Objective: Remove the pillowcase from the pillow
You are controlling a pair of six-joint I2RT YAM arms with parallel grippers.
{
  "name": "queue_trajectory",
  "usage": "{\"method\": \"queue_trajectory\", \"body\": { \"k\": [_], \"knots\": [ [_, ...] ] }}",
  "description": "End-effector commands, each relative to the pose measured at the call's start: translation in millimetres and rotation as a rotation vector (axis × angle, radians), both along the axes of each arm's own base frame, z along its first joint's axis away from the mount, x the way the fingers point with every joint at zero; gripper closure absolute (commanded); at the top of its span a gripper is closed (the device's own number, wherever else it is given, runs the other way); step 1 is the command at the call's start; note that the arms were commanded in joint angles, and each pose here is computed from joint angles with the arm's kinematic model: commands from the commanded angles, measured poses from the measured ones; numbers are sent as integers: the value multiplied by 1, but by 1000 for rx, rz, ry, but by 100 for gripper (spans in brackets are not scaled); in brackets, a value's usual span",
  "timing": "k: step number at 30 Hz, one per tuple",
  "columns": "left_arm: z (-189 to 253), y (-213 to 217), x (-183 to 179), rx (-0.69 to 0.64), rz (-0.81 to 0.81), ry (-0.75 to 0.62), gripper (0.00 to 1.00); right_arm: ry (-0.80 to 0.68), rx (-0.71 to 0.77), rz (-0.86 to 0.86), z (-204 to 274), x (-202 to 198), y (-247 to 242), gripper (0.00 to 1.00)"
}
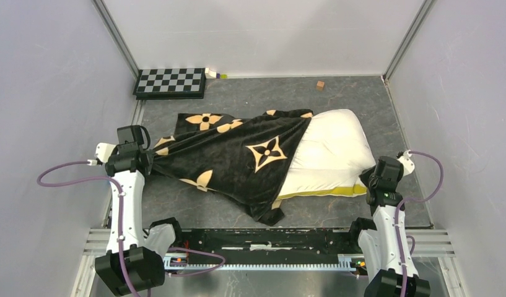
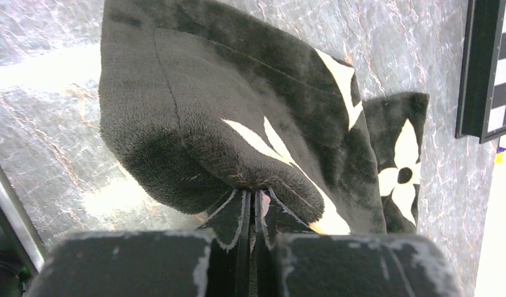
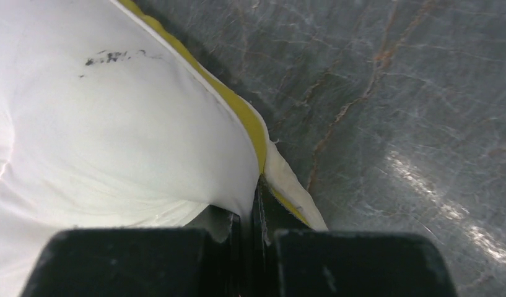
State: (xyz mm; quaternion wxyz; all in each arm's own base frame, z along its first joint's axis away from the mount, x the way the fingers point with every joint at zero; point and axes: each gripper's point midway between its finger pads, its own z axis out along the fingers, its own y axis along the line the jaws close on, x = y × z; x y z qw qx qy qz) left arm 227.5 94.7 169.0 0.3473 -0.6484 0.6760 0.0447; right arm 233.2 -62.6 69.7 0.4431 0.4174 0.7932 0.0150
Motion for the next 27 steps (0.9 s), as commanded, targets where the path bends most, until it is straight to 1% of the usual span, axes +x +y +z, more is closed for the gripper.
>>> {"method": "queue_trajectory", "body": {
  "k": [1, 4, 7, 11, 14, 16, 20, 21, 22, 23, 24, 25, 26, 27],
  "knots": [
    [53, 64, -25, 303, 240, -52, 98, -65, -190, -367, 43, -15, -70, 100],
    [70, 68, -37, 345, 291, -92, 98, -76, -165, -409, 37, -18, -71, 100],
    [82, 69, -43, 360, 315, -144, 98, -91, -132, -417, 33, -16, -68, 100],
    [90, 75, -58, 400, 374, -118, 98, -100, -147, -450, 40, -17, -75, 100],
    [95, 73, -68, 387, 420, -133, 98, -92, -175, -489, 51, -22, -83, 100],
    [87, 68, -58, 349, 385, -155, 98, -106, -162, -456, 53, -16, -79, 100],
    [58, 47, -16, 231, 200, -197, 95, -142, -103, -311, 42, 4, -59, 100],
    [51, 41, -8, 201, 156, -200, 91, -155, -92, -272, 40, 9, -53, 100],
    [47, 33, 2, 168, 97, -210, 83, -164, -83, -236, 38, 13, -48, 98],
    [42, 24, 11, 135, 37, -222, 67, -182, -76, -175, 37, 19, -41, 93],
    [41, 17, 20, 119, -20, -241, 54, -218, -79, -89, 41, 29, -31, 87],
    [39, 9, 27, 94, -73, -258, 46, -264, -62, 58, 45, 42, -11, 73],
    [38, 3, 32, 77, -118, -262, 40, -327, -49, 208, 54, 53, 11, 60],
    [38, -5, 38, 59, -172, -271, 37, -362, -27, 311, 59, 59, 28, 38]
  ]
}}
